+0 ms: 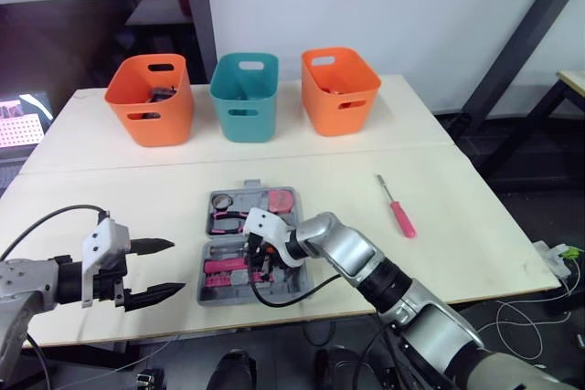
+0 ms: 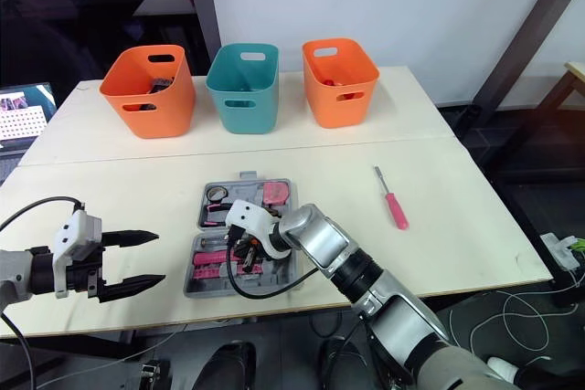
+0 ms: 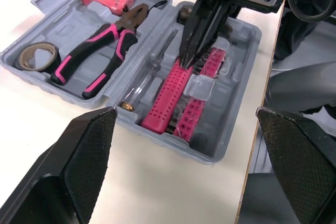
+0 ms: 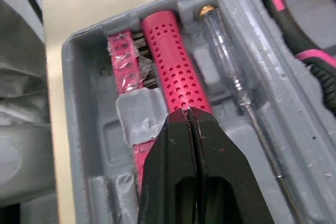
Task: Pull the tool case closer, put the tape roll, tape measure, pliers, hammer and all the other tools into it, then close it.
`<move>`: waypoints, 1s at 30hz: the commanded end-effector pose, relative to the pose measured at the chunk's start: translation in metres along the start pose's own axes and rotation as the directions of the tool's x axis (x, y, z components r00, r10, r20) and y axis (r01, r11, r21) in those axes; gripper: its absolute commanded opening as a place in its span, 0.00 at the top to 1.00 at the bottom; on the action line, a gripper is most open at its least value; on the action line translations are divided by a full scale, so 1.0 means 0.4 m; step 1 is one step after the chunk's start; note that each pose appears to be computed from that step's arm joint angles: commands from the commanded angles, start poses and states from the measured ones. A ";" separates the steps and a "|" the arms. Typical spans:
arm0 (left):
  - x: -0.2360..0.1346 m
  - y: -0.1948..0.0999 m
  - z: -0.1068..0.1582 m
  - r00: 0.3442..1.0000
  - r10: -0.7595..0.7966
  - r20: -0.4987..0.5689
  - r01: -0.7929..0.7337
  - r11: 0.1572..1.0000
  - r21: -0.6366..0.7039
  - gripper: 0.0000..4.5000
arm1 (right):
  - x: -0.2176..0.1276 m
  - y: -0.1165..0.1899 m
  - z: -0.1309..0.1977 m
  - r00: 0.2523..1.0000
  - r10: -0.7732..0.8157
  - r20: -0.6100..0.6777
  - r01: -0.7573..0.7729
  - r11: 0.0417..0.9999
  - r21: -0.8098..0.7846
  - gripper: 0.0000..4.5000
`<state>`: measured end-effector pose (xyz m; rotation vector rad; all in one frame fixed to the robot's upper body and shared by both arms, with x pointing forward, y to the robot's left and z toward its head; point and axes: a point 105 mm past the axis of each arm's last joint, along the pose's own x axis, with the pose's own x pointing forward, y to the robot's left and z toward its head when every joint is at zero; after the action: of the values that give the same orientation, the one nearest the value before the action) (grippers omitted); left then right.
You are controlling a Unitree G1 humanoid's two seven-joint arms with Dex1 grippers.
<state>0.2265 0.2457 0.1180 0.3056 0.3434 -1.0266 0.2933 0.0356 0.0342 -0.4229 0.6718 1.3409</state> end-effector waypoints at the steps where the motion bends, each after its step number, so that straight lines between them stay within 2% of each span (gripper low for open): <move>1: -0.011 0.004 0.022 1.000 0.009 -0.005 -0.009 0.999 0.039 0.00 | 0.043 0.014 -0.127 0.990 0.025 -0.140 -0.009 0.993 0.117 0.99; 4: -0.015 0.003 0.019 1.000 0.010 -0.012 -0.010 0.999 0.038 0.00 | 0.041 0.008 -0.093 0.996 0.011 -0.084 -0.006 0.998 0.060 0.99; 8: -0.023 0.003 0.010 1.000 0.019 -0.017 -0.019 0.999 0.032 0.00 | 0.002 0.007 0.014 0.994 -0.001 0.108 0.008 0.998 -0.065 0.99; 10: -0.024 0.007 0.012 1.000 0.030 -0.002 -0.030 0.999 0.024 0.00 | -0.047 0.003 0.083 0.972 -0.007 0.235 0.035 0.993 -0.114 0.99; 13: -0.019 0.020 0.009 0.999 0.054 0.000 -0.054 0.998 0.029 0.00 | -0.116 -0.002 0.147 0.934 -0.030 0.356 0.104 0.976 -0.190 0.99; 17: -0.001 0.043 0.005 0.996 0.094 0.001 -0.094 0.995 0.010 0.00 | -0.201 0.003 0.183 0.879 -0.047 0.474 0.178 0.955 -0.236 0.99; 21: 0.002 0.054 -0.013 0.994 0.111 -0.018 -0.112 0.993 -0.027 0.00 | -0.274 -0.003 0.136 0.865 -0.112 0.490 0.225 0.958 -0.179 0.99; 24: -0.016 0.068 -0.023 0.991 0.130 -0.021 -0.130 0.991 -0.035 0.00 | -0.346 0.002 0.092 0.829 -0.134 0.543 0.186 0.982 -0.043 0.99; 26: -0.030 0.076 -0.038 0.989 0.144 -0.037 -0.146 0.988 -0.048 0.00 | -0.387 -0.019 0.064 0.786 -0.241 0.569 0.265 0.963 0.042 0.99; 30: -0.072 0.119 -0.074 0.970 0.240 -0.038 -0.242 0.966 -0.087 0.00 | -0.463 -0.052 -0.050 0.689 -0.507 0.518 0.493 0.852 0.177 0.99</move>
<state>0.2476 0.2862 0.0982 0.2493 0.4002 -0.8288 0.2933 -0.1008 0.1285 -0.1242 0.1334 0.9540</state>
